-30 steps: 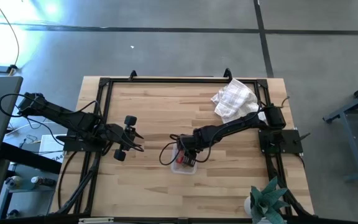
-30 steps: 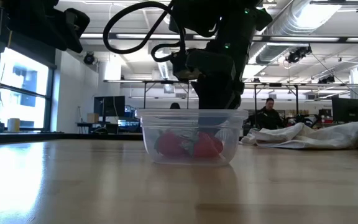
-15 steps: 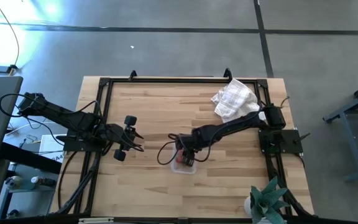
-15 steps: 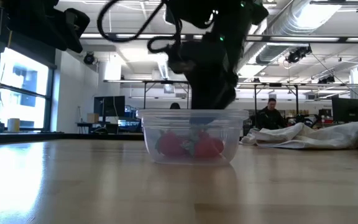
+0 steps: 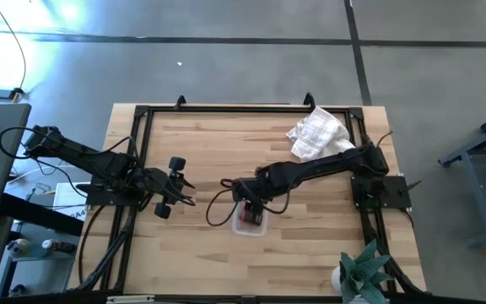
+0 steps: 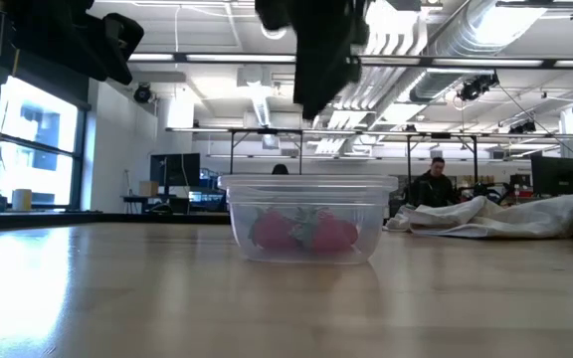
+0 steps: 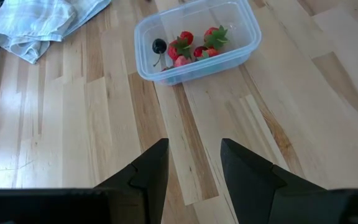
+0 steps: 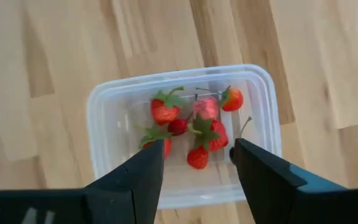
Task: Pick and placing Produce into tupperware
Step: Return to Home Position
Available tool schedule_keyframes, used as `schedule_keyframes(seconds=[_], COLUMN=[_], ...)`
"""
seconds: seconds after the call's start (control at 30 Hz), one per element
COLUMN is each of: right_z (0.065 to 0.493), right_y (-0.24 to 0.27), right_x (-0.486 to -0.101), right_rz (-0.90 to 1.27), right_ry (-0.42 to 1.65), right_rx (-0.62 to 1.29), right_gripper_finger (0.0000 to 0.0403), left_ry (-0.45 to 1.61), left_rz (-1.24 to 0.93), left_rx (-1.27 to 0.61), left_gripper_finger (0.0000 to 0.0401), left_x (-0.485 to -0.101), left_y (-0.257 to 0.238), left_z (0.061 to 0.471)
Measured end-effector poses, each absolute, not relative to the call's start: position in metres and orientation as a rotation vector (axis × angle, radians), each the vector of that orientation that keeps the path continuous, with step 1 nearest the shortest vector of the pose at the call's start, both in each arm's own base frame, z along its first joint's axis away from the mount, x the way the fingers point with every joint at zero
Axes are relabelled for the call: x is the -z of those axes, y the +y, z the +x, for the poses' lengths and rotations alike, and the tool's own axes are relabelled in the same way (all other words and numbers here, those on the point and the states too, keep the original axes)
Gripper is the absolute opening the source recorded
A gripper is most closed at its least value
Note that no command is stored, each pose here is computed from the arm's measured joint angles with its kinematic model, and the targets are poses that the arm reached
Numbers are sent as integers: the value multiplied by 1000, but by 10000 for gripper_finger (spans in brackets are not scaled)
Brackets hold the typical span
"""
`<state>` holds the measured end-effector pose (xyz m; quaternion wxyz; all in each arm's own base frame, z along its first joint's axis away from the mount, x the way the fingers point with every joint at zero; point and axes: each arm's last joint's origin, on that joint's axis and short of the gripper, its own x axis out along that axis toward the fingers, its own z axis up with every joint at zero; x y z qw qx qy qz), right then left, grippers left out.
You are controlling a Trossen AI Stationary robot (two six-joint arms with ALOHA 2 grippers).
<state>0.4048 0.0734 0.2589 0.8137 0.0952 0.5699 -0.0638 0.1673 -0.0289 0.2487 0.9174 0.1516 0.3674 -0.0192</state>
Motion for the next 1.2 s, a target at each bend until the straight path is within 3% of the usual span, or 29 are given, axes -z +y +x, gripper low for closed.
schedule_keyframes(seconds=[0.23, 0.5, 0.7, 0.93, 1.2], right_z=[381, 321, 268, 198, 160], right_y=[101, 134, 129, 90, 65], right_x=[-307, -359, -393, -386, -381], right_rz=[20, -97, -86, 104, 245], right_ry=[1192, 1092, 987, 835, 433], right_rx=[177, 212, 252, 306, 105], right_gripper_finger=[188, 188, 188, 188, 188], left_ry=[756, 756, 756, 756, 756], left_rz=[312, 312, 312, 312, 312], left_rx=[39, 39, 40, 39, 39], left_gripper_finger=[136, 136, 136, 136, 136], left_x=[-249, -249, -249, -249, -249], left_y=[-29, -29, -29, -29, -29], left_z=[167, 167, 167, 167, 167])
